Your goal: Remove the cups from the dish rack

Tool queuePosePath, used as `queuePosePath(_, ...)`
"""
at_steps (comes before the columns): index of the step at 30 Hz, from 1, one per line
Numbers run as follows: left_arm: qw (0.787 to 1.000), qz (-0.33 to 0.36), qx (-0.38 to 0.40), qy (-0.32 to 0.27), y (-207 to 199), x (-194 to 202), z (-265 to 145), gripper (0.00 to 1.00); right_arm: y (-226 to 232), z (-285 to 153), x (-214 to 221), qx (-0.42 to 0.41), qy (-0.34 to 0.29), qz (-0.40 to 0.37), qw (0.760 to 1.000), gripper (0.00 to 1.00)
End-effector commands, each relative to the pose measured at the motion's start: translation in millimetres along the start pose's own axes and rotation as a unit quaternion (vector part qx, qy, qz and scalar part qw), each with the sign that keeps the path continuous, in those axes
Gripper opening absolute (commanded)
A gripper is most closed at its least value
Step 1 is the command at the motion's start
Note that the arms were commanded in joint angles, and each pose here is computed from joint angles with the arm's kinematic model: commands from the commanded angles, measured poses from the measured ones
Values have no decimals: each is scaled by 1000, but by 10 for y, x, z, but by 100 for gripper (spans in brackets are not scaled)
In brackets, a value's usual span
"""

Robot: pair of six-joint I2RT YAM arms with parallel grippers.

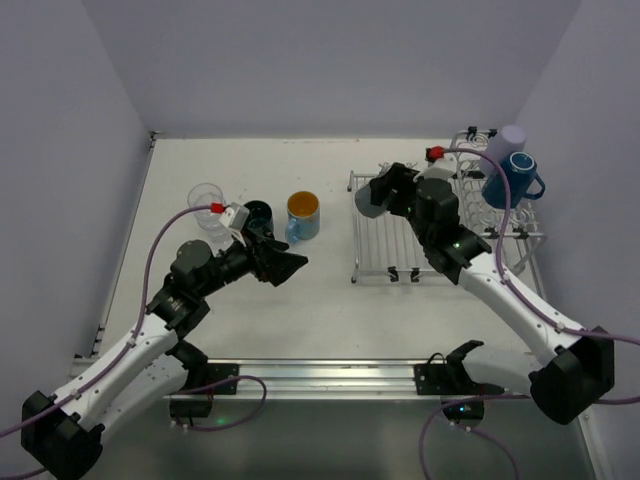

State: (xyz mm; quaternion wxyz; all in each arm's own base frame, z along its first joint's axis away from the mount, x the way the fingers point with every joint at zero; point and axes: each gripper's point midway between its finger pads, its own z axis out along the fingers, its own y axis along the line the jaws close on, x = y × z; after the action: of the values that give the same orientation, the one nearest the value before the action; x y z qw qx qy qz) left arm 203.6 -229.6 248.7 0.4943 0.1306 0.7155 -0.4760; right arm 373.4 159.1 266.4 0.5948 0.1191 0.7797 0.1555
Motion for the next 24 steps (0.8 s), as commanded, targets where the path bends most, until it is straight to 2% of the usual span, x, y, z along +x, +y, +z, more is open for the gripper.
queuePosePath(1, 996, -36, 75, -41, -257, -187, 109, 91, 742, -445, -241, -202, -11, 100, 974, 29)
queuePosePath(2, 993, -47, 93, -55, -320, -247, 119, 90, 833, -578, -258, -234, -8, 111, 966, 29)
queuePosePath(4, 991, -77, 101, -45, -289, -144, 178, 89, 992, -763, -142, -296, 19, 136, 945, 29)
queuePosePath(8, 988, -99, 110, -55, -266, -132, 252, 86, 1146, -1081, -109, -377, 33, 167, 910, 29)
queuePosePath(17, 980, -116, 139, -82, -363, -241, 289, 84, 1368, -1303, 69, -459, 79, 199, 862, 30)
queuePosePath(18, 980, -122, 138, -79, -350, -213, 299, 83, 1422, -1365, 76, -476, 82, 204, 851, 30)
queuePosePath(24, 975, -132, 164, -78, -442, -196, 290, 80, 1588, -1364, 172, -497, 98, 224, 832, 30)
